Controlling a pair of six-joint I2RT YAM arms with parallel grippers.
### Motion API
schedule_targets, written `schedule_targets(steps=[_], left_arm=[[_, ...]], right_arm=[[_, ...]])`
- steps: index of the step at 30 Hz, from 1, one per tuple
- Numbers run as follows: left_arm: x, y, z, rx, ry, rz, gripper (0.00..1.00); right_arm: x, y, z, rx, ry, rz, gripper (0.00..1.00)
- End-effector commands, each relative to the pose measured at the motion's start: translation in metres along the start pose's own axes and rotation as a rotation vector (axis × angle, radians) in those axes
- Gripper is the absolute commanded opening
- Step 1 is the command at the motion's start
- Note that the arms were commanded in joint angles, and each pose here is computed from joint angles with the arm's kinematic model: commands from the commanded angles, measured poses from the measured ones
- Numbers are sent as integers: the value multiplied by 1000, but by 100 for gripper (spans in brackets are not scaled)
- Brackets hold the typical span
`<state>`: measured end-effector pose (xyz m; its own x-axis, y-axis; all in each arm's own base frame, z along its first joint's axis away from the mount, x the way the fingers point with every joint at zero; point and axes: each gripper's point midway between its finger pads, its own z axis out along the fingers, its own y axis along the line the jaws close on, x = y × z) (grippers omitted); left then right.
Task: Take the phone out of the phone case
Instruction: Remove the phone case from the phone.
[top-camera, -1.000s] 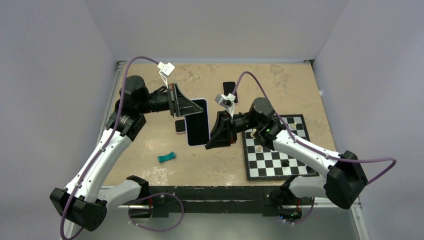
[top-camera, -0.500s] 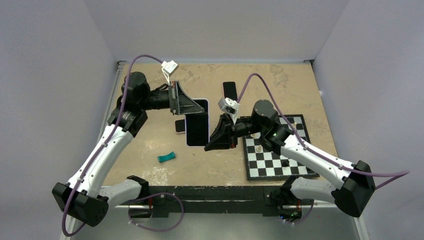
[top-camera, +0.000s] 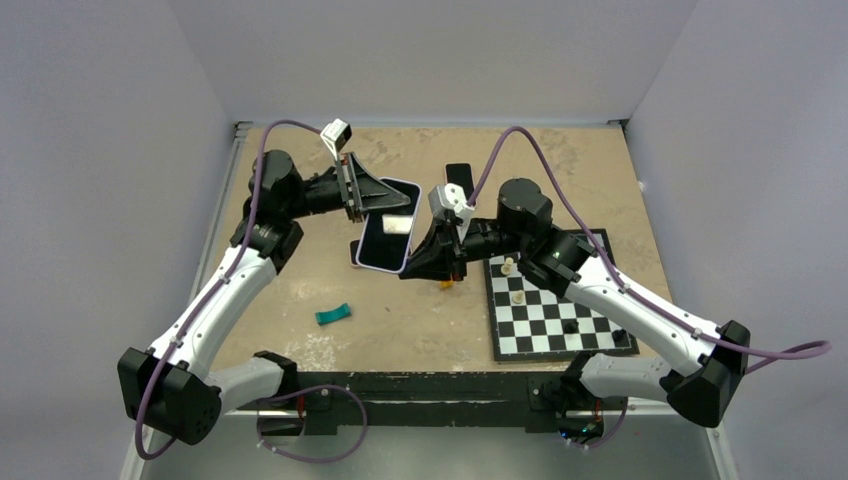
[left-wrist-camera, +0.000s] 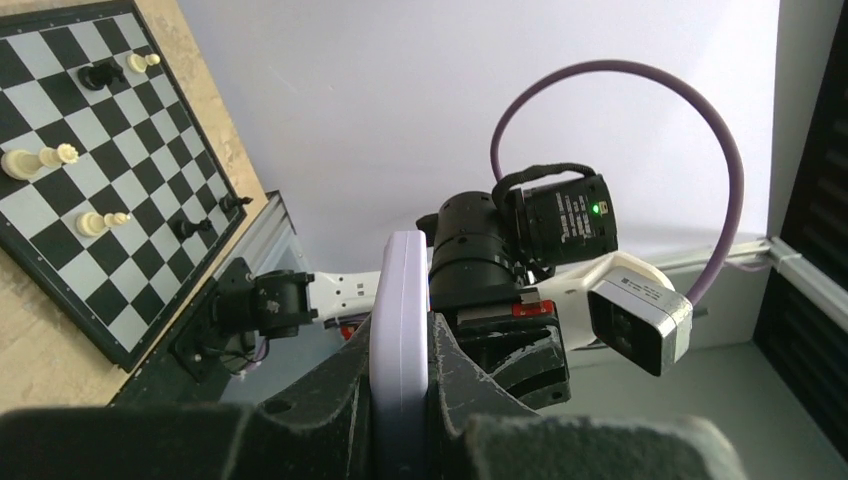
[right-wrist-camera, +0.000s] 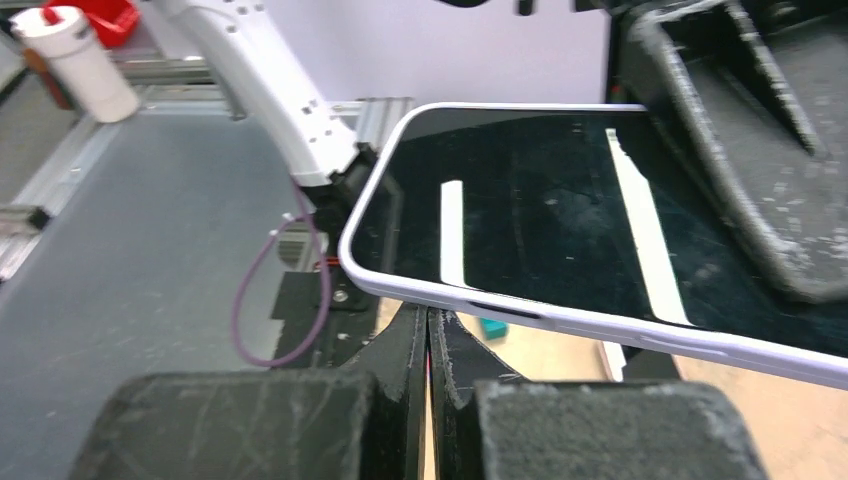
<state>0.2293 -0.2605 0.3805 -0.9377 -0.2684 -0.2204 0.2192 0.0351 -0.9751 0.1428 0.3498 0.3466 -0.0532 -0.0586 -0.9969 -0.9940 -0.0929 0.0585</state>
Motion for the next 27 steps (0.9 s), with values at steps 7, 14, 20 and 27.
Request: schedule_targets(steps=[7, 14, 20, 27], left_arm=[[6, -31, -13, 76, -126, 171, 0], [-22, -31, -47, -98, -432, 520, 0], [-21, -39, -53, -121, -442, 594, 0], [-18, -51, -51, -56, -440, 588, 0]], right_arm=[[-27, -57, -19, 351, -132, -19, 0], [20, -41, -18, 357, -189, 451, 41], [17, 6, -7, 76, -122, 501, 63], [0, 21, -8, -20, -186, 478, 64]])
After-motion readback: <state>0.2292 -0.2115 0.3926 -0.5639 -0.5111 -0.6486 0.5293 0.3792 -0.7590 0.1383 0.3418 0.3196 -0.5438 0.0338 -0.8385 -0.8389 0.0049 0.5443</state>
